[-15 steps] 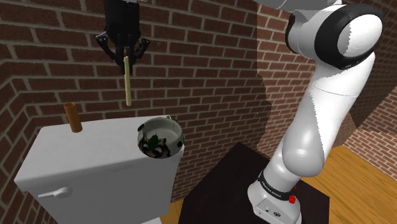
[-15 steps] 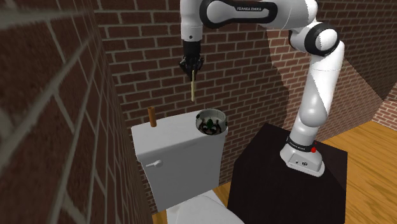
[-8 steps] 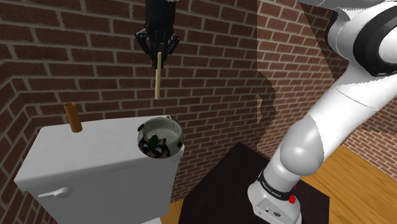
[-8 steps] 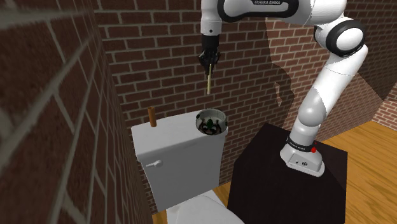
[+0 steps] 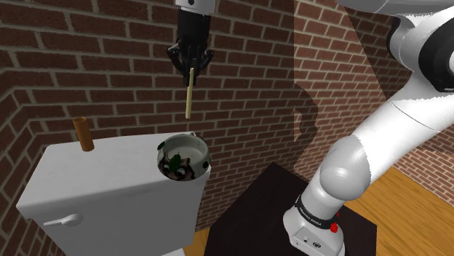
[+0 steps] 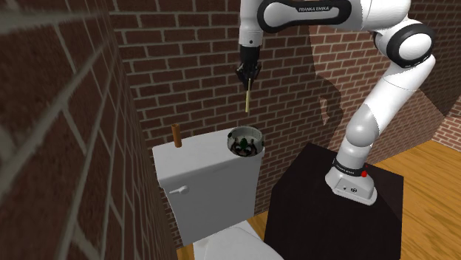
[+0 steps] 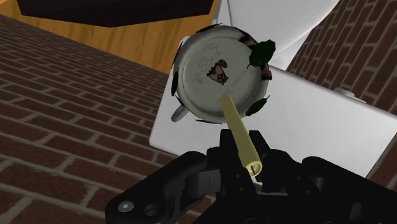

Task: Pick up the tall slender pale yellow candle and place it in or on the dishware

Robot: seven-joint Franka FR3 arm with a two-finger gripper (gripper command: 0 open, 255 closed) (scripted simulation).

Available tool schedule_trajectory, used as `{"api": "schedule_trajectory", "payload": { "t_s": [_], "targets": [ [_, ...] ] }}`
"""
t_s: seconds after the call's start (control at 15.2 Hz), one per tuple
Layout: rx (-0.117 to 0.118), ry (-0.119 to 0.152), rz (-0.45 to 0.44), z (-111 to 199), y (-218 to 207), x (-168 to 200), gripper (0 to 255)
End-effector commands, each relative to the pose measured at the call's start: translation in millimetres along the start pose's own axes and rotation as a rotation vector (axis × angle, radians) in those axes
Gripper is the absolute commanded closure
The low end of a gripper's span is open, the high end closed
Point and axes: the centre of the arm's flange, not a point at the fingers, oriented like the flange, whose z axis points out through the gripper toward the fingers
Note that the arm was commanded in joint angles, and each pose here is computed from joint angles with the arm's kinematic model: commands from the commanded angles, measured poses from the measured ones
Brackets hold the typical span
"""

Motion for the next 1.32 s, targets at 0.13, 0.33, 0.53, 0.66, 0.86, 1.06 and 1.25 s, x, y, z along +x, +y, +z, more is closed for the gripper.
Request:
{"api": "schedule_trajectory", "payload": {
  "t_s": [0.13,0.33,0.53,0.66,0.86,1.06,1.25],
  "targets": [
    [0.000,0.000,0.000,21,1,0,255],
    [0.000,0.000,0.000,37,1,0,255],
    [0.000,0.000,0.000,53,1,0,255],
    [0.000,0.000,0.000,64,1,0,255],
    [0.000,0.000,0.000,80,1,0,255],
    [0.000,0.000,0.000,93,2,-1,255],
    [0.000,0.000,0.000,93,2,-1,255]
  ]
}}
